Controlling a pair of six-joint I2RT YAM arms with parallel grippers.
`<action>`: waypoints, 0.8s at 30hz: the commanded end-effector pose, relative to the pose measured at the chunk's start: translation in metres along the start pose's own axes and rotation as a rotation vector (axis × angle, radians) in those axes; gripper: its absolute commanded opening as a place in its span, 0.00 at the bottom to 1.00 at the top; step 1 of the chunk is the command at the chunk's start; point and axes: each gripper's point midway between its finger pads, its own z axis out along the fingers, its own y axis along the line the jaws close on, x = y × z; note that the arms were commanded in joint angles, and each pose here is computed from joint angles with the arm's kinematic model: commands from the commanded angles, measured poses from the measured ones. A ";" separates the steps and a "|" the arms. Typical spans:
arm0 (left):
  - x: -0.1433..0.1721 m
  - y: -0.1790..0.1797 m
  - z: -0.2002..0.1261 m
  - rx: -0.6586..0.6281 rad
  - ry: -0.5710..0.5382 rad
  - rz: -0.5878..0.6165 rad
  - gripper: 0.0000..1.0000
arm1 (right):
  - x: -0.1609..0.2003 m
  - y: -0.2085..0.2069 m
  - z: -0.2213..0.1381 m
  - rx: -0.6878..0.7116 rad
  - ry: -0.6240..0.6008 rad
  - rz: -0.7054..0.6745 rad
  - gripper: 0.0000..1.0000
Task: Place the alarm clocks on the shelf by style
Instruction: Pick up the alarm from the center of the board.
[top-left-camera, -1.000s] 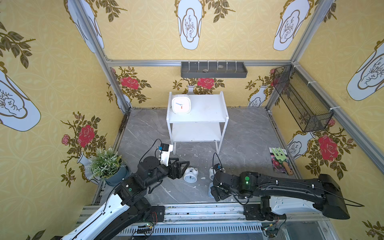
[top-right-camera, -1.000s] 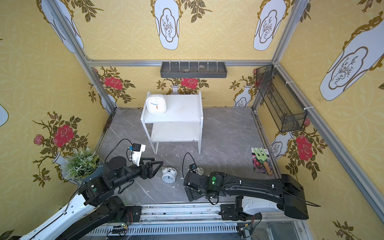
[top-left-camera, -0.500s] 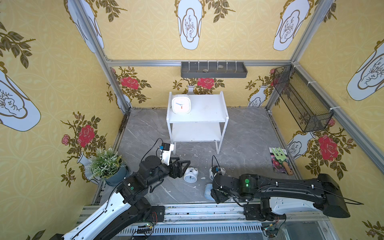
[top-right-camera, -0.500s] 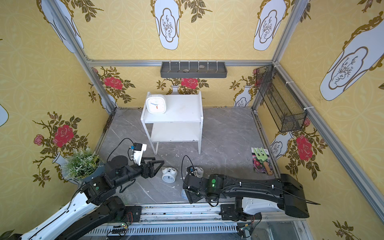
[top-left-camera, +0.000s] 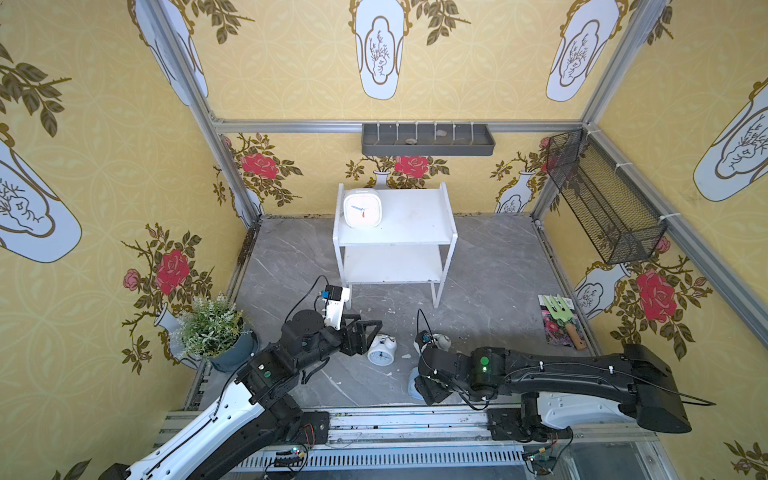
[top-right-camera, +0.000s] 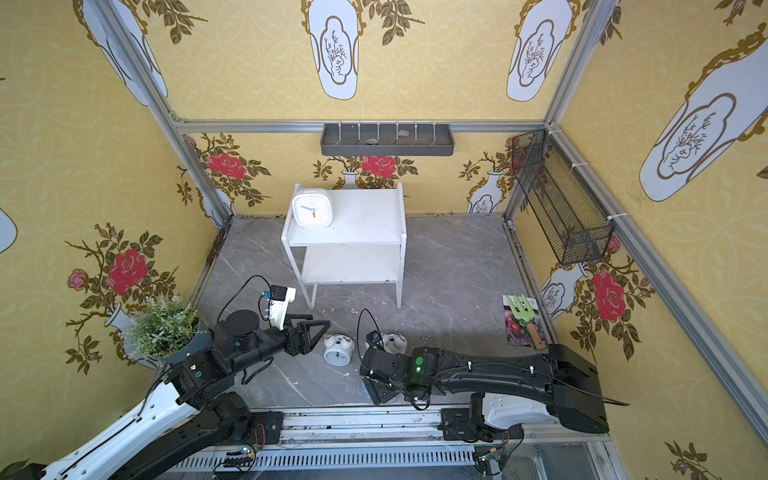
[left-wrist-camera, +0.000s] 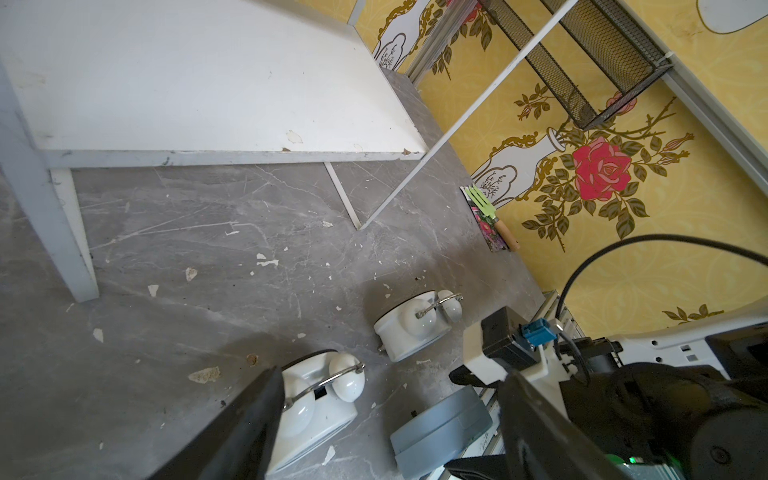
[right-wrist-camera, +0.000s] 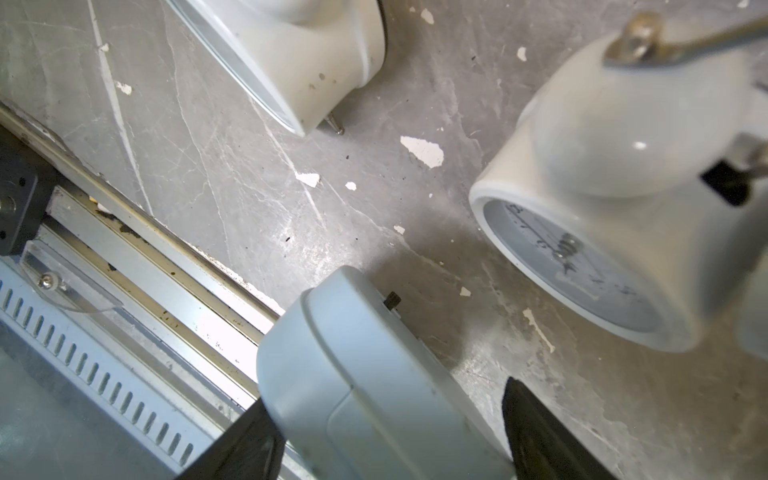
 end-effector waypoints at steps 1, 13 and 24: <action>-0.004 -0.003 0.000 0.015 -0.021 0.005 0.84 | -0.009 0.011 -0.002 -0.047 -0.029 -0.012 0.71; -0.005 -0.001 0.001 0.004 -0.029 0.001 0.84 | -0.008 0.015 -0.010 -0.083 -0.041 -0.023 0.35; -0.020 -0.009 -0.018 0.025 -0.093 -0.003 0.93 | -0.031 0.048 -0.076 -0.250 -0.165 -0.090 0.20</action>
